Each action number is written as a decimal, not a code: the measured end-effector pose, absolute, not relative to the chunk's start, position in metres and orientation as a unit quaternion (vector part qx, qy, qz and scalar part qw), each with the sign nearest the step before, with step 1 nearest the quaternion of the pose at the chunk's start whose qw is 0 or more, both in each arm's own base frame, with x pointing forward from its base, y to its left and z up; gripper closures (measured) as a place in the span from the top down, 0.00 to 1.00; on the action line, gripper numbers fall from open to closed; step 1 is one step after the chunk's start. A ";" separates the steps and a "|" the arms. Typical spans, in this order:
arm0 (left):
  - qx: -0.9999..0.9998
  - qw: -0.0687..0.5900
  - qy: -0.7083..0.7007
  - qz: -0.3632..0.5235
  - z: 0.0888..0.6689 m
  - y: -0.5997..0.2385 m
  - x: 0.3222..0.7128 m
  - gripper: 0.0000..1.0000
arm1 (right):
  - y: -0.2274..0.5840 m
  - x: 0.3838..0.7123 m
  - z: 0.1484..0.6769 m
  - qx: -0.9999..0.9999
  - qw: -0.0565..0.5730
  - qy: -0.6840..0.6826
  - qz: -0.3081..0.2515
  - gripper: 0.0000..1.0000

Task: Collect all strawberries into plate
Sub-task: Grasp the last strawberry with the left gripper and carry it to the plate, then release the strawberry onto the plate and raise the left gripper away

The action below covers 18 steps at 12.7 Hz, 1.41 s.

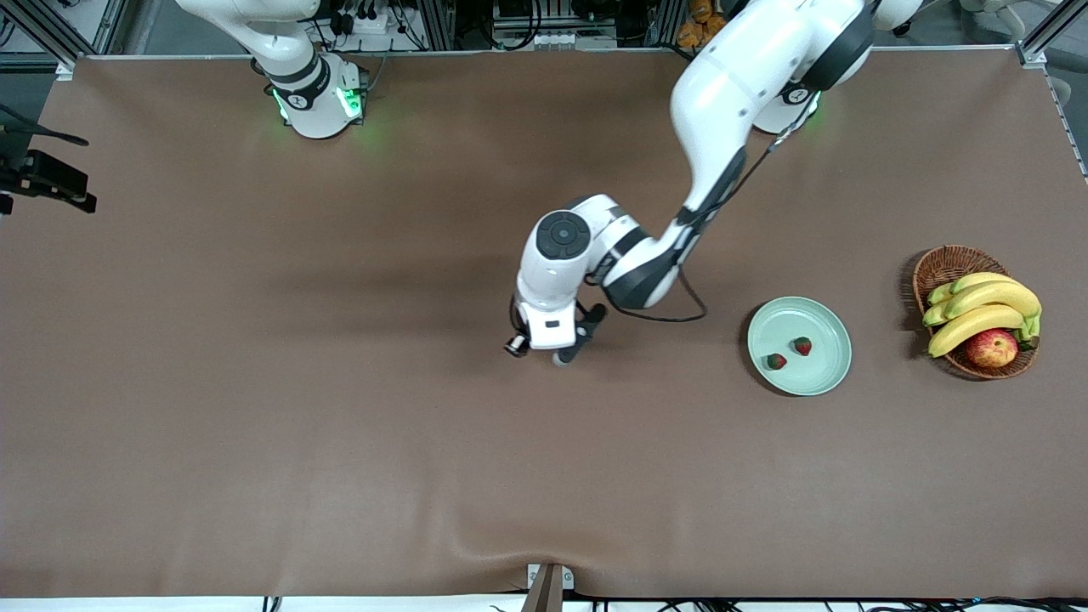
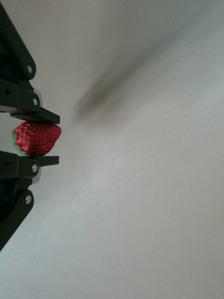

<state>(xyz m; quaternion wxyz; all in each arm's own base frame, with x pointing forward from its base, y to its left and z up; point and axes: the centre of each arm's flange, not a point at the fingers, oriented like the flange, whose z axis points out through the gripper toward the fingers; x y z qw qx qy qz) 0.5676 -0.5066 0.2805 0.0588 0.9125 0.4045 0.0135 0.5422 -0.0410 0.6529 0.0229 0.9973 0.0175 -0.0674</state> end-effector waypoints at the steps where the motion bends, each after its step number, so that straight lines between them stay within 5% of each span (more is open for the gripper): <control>1: 0.927 0.027 0.373 0.012 0.301 -0.480 0.576 0.32 | -0.041 0.541 0.652 0.997 0.023 0.017 -0.072 1.00; 6: 0.974 -0.064 0.215 -0.028 0.326 -0.265 0.599 0.32 | -0.042 0.534 0.649 0.995 0.004 0.010 -0.097 1.00; 13: 0.985 -0.036 0.156 -0.061 0.214 -0.077 0.580 0.32 | -0.056 0.529 0.655 0.996 -0.001 -0.009 -0.092 1.00; 18: 0.987 -0.032 0.153 -0.033 0.258 -0.065 0.596 0.80 | -0.057 0.529 0.655 0.995 0.000 -0.024 -0.093 1.00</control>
